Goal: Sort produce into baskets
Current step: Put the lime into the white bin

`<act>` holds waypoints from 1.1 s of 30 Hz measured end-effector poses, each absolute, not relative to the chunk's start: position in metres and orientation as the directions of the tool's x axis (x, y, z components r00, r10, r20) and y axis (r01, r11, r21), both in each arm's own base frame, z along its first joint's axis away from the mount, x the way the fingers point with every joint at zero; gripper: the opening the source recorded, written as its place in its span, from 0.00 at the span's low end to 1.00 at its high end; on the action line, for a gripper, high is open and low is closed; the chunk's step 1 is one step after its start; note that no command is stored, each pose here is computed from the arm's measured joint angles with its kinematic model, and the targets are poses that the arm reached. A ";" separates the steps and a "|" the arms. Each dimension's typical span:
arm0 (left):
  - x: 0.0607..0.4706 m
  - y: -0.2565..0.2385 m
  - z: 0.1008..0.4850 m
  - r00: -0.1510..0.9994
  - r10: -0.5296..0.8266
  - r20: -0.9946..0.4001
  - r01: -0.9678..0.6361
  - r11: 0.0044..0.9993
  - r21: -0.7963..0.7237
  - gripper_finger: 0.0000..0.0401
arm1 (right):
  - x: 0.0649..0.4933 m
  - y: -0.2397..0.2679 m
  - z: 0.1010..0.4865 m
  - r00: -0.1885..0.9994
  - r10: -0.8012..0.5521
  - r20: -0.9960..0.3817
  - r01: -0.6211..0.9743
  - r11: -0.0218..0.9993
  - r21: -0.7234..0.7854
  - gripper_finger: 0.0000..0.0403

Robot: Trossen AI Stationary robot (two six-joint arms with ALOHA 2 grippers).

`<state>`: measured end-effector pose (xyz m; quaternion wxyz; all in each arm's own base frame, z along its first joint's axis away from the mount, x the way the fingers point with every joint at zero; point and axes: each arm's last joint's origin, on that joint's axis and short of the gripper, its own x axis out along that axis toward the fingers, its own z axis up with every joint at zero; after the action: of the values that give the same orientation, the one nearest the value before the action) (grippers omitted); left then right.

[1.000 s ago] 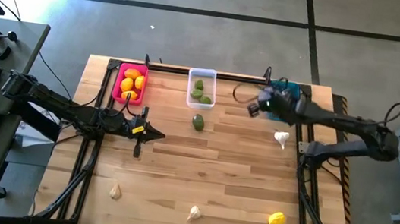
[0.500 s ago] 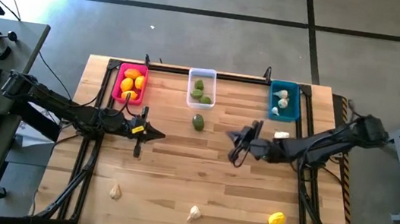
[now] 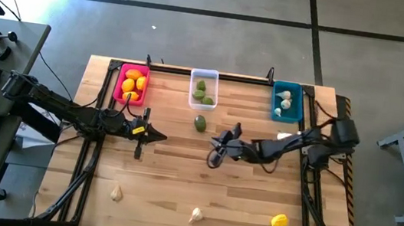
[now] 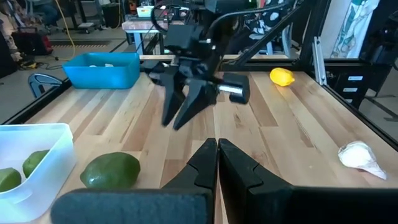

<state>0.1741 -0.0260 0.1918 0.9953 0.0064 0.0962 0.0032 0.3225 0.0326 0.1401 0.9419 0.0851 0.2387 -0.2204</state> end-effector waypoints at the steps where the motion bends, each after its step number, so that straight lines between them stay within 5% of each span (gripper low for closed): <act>1: 0.174 -0.026 0.192 0.981 0.008 -0.191 -0.005 1.000 0.013 0.00 | 0.330 0.032 0.139 0.786 -0.384 -0.484 0.469 0.881 0.063 0.24; 8: 0.174 -0.026 0.192 0.982 0.007 -0.188 -0.008 1.000 -0.003 0.00 | 0.366 0.026 0.140 0.653 -0.579 -0.488 0.619 0.779 -0.097 0.54; 13: 0.174 -0.026 0.192 0.982 0.008 -0.188 -0.009 1.000 -0.004 0.00 | 0.374 0.024 0.152 0.594 -0.630 -0.501 0.667 0.733 -0.131 0.66; 33: 0.174 -0.026 0.192 0.982 0.008 -0.187 -0.006 1.000 0.012 0.00 | 0.389 0.004 0.135 0.629 -0.602 -0.492 0.708 0.705 0.044 0.68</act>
<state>0.1743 -0.0259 0.1922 0.9956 0.0058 0.0939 0.0035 0.3887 0.0036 0.1345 0.8949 0.1173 0.2270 -0.3659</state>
